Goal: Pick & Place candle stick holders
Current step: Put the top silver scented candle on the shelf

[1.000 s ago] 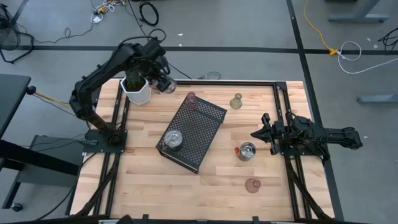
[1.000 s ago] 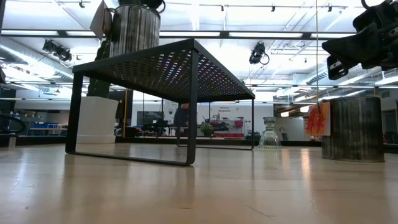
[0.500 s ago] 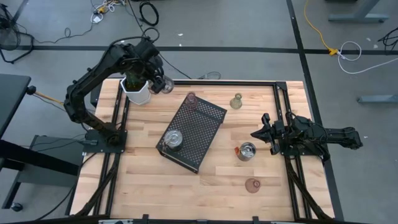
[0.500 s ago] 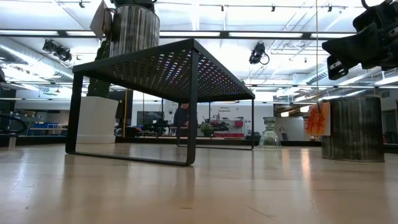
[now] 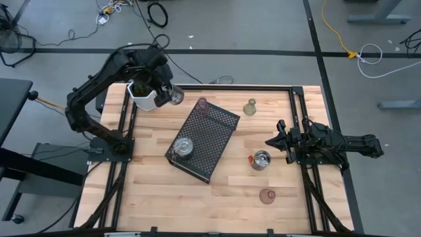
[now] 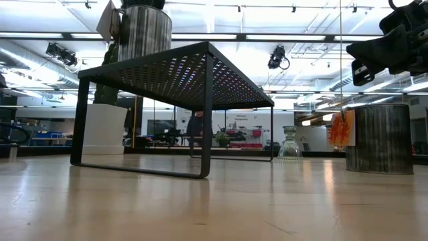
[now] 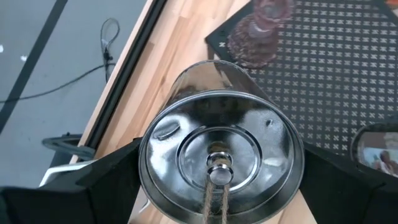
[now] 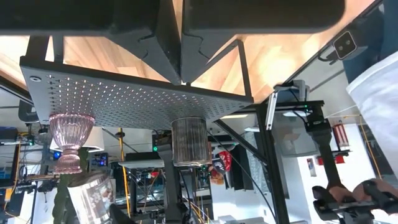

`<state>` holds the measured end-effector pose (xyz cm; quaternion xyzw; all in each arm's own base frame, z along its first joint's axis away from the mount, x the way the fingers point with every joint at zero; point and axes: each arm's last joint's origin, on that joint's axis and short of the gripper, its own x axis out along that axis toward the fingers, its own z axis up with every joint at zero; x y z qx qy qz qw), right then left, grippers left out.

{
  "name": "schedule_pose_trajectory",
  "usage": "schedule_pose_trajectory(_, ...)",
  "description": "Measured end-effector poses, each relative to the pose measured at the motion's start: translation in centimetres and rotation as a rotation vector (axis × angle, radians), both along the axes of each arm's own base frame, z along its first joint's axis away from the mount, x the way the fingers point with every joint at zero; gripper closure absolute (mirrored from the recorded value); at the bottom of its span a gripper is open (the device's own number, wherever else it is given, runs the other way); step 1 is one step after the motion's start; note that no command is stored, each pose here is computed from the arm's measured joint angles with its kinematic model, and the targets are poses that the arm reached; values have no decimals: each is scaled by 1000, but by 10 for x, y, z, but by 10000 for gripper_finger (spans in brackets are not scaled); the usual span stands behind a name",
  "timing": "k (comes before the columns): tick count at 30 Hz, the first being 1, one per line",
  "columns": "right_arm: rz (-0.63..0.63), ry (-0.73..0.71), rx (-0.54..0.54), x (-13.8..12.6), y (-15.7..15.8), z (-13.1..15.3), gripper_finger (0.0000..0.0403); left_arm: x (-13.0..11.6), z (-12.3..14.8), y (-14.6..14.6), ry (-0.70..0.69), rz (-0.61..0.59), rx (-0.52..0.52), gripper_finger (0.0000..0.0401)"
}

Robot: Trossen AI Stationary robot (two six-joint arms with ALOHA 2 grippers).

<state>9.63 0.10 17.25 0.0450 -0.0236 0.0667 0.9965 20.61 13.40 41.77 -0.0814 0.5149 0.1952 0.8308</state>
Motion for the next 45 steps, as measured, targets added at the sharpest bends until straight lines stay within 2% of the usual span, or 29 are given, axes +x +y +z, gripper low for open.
schedule_pose_trajectory(12, 0, 0, 0, 0, 0, 0, 391, -2, 8, -18, -53, -101, 3, 27)
schedule_pose_trajectory(18, 0, 0, 0, 0, 0, 0, 391, -3, 12, -28, -40, -246, 55, 27)
schedule_pose_trajectory(23, 0, 0, 0, 0, 0, 0, 391, 0, 12, -34, -38, -304, 67, 27)
schedule_pose_trajectory(34, 0, 0, 0, 0, 0, 0, 391, 10, 10, -43, -47, -362, 60, 27)
schedule_pose_trajectory(40, 0, 0, 0, 0, 0, 0, 391, 19, 6, -48, -29, -465, 79, 27)
schedule_pose_trajectory(45, 0, 0, 0, 0, 0, 0, 391, 31, -2, -46, 0, -490, 63, 27)
